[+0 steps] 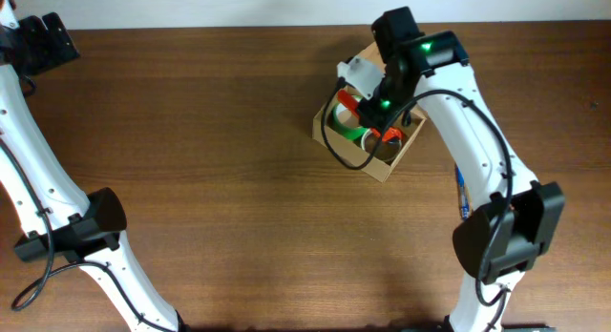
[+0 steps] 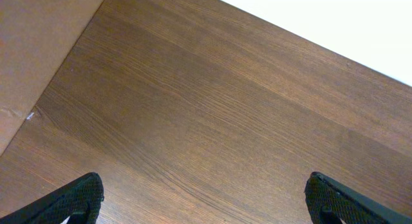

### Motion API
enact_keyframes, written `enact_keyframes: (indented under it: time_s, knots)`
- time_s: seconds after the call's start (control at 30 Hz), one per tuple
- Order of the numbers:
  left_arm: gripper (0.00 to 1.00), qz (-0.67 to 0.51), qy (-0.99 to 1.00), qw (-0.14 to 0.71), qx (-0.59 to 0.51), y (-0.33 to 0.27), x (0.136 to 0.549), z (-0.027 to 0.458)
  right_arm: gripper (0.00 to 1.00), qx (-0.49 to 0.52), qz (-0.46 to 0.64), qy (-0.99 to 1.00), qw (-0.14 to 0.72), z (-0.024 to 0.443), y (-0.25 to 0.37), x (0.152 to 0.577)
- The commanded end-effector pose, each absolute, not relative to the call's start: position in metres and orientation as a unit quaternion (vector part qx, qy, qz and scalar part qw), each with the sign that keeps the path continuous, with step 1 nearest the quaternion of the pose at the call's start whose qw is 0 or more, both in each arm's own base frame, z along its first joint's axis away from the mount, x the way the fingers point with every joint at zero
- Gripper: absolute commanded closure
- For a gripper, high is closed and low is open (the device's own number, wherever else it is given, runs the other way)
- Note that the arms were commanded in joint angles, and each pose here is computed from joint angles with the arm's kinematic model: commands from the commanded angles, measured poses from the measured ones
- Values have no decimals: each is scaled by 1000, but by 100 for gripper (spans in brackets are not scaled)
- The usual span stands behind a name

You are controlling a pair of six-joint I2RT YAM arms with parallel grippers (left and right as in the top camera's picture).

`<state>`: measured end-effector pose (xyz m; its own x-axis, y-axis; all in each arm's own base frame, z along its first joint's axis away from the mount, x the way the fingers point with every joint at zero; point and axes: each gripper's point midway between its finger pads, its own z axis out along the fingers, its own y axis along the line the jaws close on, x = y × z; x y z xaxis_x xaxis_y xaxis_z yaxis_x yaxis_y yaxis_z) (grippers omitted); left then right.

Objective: Pack container
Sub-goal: 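Lift the box cutter and carry it over the box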

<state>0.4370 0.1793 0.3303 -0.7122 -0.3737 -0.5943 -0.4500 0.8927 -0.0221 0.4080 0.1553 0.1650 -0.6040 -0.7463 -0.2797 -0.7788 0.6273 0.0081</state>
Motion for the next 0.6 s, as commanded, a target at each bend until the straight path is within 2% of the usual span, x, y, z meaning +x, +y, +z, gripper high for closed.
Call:
enact_keyframes:
  time_s: [0.0,0.57]
  knots:
    - [0,63,920,319,-219,178,430,343,97,-443,70,887,111,148,168,412]
    - [0,63,920,319,-219,178,430,343,96,-445,70,891,59,97,171,415]
